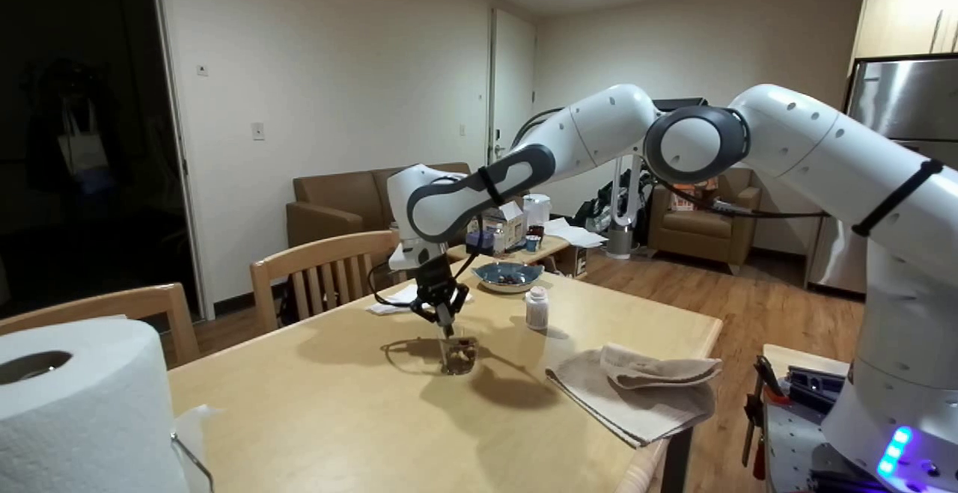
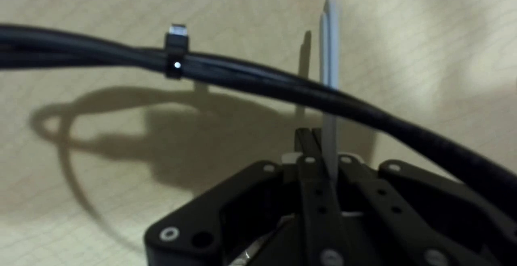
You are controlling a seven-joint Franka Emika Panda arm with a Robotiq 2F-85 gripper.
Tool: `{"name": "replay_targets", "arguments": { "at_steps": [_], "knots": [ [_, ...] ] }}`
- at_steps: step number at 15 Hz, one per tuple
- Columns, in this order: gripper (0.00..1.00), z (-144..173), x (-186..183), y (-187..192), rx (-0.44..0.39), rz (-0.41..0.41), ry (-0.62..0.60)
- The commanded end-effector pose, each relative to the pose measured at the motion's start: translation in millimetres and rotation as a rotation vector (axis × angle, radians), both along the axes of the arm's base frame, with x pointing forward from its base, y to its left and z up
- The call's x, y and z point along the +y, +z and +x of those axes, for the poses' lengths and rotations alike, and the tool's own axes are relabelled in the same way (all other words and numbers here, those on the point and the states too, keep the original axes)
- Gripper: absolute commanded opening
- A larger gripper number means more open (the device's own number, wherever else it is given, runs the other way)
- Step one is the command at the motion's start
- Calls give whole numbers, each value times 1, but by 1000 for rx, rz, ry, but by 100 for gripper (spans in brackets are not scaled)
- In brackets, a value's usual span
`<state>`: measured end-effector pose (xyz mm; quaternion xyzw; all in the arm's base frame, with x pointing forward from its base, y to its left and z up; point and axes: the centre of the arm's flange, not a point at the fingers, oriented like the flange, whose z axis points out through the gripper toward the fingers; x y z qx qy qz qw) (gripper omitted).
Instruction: Place the grey measuring spoon inside the glass cup
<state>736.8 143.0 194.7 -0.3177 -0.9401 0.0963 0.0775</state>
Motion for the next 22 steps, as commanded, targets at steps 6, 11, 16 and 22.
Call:
{"name": "replay_targets", "arguments": {
  "at_steps": [6, 11, 16, 22],
  "knots": [
    [4, -18, 9, 55, -139, -167, -144],
    [3, -24, 41, 115, -207, -177, -175],
    [3, -39, 54, 125, -317, -304, -277],
    [3, -59, 63, 97, -474, -553, -378]
  ]
}}
